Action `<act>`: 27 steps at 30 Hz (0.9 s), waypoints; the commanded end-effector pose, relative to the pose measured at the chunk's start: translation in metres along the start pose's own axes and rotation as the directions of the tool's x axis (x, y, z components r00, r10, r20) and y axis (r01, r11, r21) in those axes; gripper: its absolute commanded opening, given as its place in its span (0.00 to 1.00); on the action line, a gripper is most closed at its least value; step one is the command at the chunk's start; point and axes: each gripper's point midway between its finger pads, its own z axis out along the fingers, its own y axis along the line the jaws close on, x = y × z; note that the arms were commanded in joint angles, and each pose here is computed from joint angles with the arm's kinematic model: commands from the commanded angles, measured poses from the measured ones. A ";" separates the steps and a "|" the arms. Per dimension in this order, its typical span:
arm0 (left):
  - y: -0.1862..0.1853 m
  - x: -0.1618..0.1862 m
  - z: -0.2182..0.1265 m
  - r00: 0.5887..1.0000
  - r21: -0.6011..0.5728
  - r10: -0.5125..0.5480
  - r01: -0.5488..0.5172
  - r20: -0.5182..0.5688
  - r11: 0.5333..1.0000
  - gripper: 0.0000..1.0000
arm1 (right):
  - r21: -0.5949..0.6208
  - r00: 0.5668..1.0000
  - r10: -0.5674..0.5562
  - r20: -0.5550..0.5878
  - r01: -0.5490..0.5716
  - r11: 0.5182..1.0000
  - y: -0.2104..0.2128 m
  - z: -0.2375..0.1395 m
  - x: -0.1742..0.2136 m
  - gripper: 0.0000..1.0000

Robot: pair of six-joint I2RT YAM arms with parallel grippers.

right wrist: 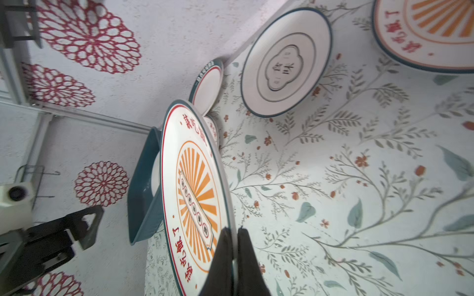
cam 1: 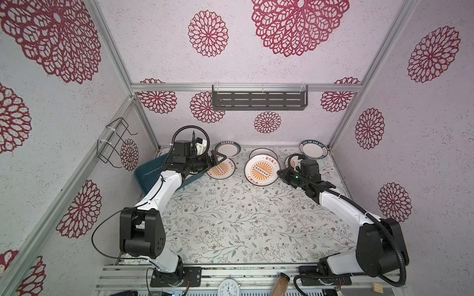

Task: Place the plates into the plastic bin on the countertop
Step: 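Tilt the orange sunburst plate upright with the right gripper toward the left gripper, then grasp the upright sunburst plate rim with the left gripper while the right holds it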

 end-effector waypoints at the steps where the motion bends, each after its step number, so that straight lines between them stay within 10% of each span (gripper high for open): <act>1: -0.013 0.007 0.009 0.998 0.037 0.042 -0.040 -0.050 0.998 1.00 | -0.208 0.998 -0.061 0.026 0.065 0.976 0.063 -0.007 -0.011 0.00; 15: -0.020 0.020 0.022 0.994 0.071 0.046 -0.039 -0.102 0.997 0.80 | -0.376 0.993 -0.116 0.000 0.108 0.920 0.117 -0.011 0.000 0.00; 27: -0.020 0.021 0.023 0.993 0.074 0.042 -0.035 -0.108 0.997 0.14 | -0.368 0.993 -0.122 0.004 0.114 0.923 0.117 -0.009 0.003 0.00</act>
